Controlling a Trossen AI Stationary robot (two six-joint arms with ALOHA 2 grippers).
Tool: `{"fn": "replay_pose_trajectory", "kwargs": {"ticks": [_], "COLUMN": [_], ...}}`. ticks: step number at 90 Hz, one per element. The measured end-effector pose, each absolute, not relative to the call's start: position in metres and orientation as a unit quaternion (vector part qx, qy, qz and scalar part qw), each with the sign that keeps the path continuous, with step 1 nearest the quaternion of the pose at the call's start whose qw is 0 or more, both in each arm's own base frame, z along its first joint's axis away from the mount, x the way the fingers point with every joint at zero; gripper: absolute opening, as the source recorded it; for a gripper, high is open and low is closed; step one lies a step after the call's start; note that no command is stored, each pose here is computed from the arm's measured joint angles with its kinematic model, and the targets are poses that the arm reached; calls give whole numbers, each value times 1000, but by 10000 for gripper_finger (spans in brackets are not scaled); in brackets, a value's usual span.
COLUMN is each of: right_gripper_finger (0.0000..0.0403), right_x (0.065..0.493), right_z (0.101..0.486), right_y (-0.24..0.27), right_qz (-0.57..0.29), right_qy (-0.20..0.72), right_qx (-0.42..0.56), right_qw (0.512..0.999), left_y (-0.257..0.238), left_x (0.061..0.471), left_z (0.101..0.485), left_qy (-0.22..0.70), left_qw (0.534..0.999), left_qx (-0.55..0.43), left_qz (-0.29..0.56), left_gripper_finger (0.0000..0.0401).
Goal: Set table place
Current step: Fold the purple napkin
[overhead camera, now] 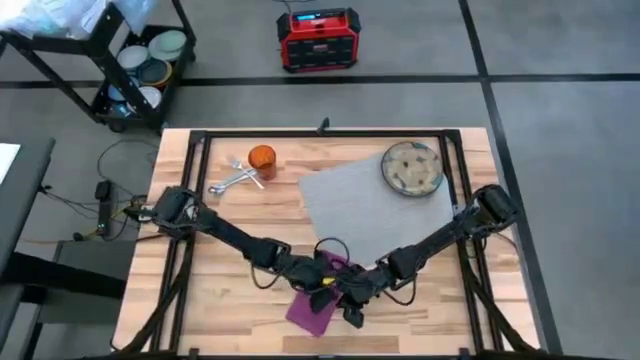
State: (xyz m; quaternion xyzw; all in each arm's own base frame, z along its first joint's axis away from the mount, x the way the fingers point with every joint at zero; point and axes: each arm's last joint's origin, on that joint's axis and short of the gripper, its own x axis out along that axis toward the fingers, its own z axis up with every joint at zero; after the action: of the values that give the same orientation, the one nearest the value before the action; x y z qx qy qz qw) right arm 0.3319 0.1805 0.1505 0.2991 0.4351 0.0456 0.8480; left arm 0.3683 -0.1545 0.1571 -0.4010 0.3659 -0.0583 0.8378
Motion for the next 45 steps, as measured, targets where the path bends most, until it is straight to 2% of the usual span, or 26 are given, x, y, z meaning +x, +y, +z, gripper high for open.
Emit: {"fn": "replay_pose_trajectory", "kwargs": {"ticks": [10, 45], "right_gripper_finger": [0, 0], "right_x": [328, 342], "right_z": [145, 146], "right_y": [176, 151], "right_qz": [16, 5], "right_qy": [457, 440], "right_qx": [278, 275], "right_qw": [845, 855], "left_y": [-168, -191], "left_x": [355, 350], "left_z": [146, 109], "left_qy": [415, 438], "left_qw": [823, 810], "left_qx": [-385, -389], "left_qz": [-42, -2], "left_gripper_finger": [0, 0]}}
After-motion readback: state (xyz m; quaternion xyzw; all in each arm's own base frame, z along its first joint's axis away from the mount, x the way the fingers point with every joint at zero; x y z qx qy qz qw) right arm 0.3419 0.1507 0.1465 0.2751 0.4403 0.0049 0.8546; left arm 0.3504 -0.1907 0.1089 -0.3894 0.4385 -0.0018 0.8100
